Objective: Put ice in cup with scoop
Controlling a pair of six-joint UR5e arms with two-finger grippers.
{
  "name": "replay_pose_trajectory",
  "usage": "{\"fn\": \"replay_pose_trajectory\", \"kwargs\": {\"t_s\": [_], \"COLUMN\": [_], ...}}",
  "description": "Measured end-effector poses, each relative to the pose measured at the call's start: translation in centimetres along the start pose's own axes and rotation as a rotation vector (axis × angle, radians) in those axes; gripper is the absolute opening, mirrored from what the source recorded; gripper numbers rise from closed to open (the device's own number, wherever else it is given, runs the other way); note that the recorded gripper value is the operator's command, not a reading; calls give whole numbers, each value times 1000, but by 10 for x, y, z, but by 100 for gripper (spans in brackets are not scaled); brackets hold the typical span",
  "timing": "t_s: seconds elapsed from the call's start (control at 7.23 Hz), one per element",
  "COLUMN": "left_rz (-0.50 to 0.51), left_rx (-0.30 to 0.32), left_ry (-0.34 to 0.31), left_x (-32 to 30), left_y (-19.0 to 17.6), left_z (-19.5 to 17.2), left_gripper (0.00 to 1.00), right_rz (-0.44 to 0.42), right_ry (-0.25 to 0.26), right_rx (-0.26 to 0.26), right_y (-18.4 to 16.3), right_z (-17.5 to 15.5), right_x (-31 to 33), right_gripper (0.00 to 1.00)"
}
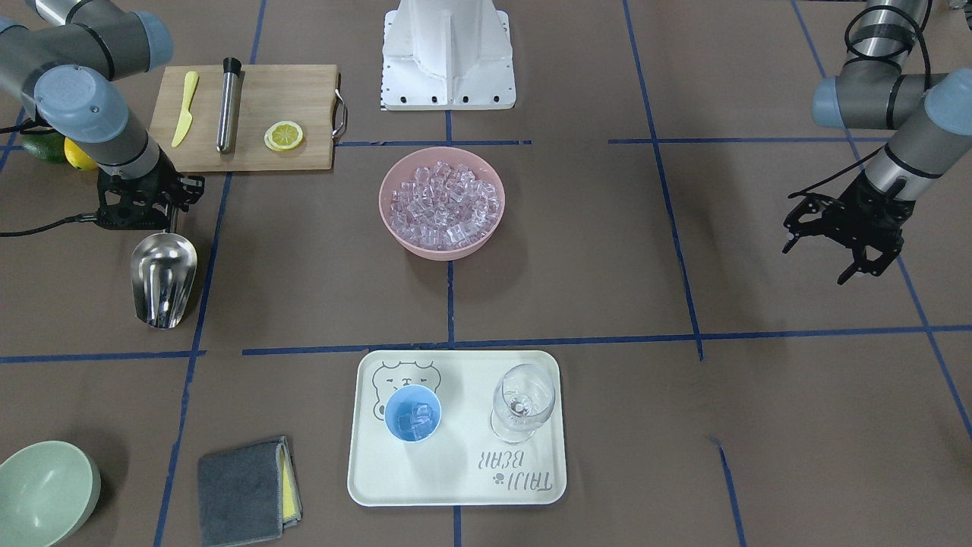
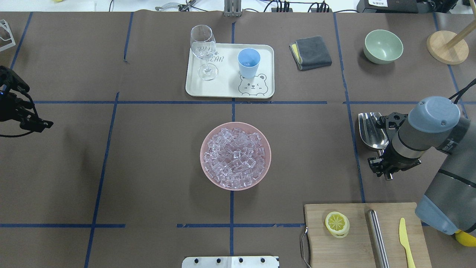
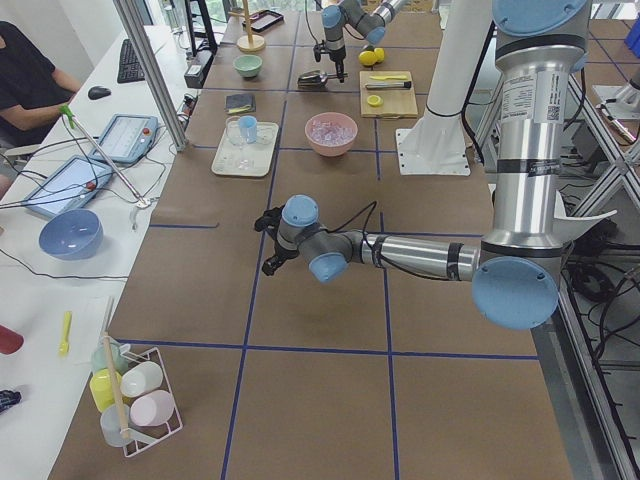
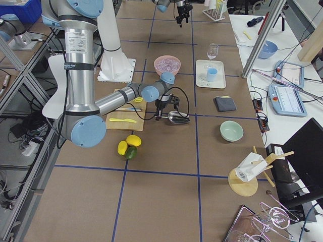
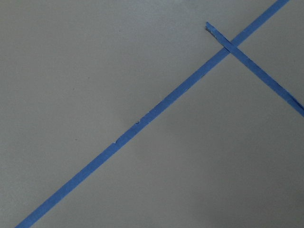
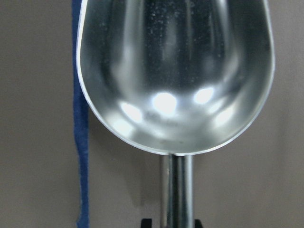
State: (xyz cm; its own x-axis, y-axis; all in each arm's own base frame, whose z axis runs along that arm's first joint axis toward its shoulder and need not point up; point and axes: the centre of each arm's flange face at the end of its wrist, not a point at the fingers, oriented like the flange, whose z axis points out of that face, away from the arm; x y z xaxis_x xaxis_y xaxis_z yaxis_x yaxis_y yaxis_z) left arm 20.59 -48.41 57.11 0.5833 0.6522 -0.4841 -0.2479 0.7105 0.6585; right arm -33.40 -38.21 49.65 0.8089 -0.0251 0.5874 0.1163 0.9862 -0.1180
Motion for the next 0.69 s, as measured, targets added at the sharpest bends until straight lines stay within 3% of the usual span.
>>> {"fn": "replay_pose_trajectory", "kwargs": {"t_s": [0.42, 0.69], "left_rz": [-82, -221], "left_rx": [-35, -67], "left_ry": [-56, -98], "left_x": [-32, -80], "left_y": [4, 14], "left_z": [-17, -55], "left_gripper": [100, 100], "right_rz": [22, 85], "right_ry": [-23, -51], "right_rx": [28, 96], "right_y": [-5, -26], "right_z": [-18, -56], "right_x": [1, 32], "right_gripper": [100, 100]}}
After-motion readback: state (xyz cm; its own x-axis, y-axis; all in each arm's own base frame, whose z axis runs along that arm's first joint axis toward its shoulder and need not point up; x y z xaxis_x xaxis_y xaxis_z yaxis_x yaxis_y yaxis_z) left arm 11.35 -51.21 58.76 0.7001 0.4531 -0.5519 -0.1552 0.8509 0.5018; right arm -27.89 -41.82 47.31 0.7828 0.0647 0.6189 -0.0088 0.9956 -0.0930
